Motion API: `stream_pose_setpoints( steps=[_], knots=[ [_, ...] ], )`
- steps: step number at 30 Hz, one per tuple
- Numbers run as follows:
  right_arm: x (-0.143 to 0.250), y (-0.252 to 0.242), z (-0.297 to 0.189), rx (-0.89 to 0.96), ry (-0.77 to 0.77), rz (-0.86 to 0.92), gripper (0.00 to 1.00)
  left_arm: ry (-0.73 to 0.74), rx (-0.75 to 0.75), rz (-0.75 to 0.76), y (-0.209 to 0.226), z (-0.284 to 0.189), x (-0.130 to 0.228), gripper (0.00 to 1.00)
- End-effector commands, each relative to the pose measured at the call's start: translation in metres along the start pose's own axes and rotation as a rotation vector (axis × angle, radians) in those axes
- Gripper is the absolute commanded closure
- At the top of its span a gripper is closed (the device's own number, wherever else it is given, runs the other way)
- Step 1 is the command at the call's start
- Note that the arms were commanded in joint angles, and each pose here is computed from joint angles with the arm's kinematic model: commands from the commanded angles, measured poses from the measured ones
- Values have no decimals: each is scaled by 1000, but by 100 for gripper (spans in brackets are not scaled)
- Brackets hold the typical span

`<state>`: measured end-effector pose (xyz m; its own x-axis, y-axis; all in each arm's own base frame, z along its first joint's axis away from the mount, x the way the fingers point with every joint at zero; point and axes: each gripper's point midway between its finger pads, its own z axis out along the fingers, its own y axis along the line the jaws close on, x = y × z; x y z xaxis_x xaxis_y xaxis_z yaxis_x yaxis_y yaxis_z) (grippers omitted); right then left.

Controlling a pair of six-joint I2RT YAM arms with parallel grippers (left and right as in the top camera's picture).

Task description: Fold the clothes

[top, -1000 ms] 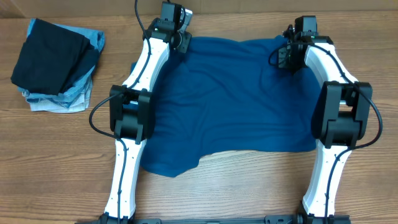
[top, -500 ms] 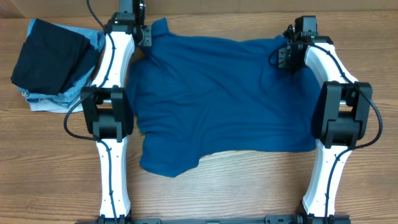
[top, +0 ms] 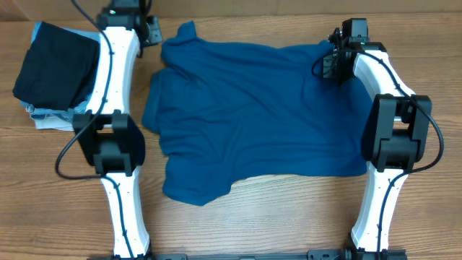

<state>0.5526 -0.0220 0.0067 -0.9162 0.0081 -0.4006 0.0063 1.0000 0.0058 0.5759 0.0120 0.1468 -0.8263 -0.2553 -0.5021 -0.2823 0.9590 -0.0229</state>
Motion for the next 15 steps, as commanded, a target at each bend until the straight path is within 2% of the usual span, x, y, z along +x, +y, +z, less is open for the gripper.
stream_pose_setpoints(
  steps=[1,4,7,15],
  knots=[
    [12,-5,14,2,32,17,88,203,36,-31,-2,10,48,96],
    [12,-5,14,2,32,17,88,373,69,-21,-11,37,91,96],
    [12,-5,14,2,32,17,88,464,96,0,-19,66,118,96],
    [13,-5,14,2,33,17,88,473,98,18,-23,105,131,96]
  ],
)
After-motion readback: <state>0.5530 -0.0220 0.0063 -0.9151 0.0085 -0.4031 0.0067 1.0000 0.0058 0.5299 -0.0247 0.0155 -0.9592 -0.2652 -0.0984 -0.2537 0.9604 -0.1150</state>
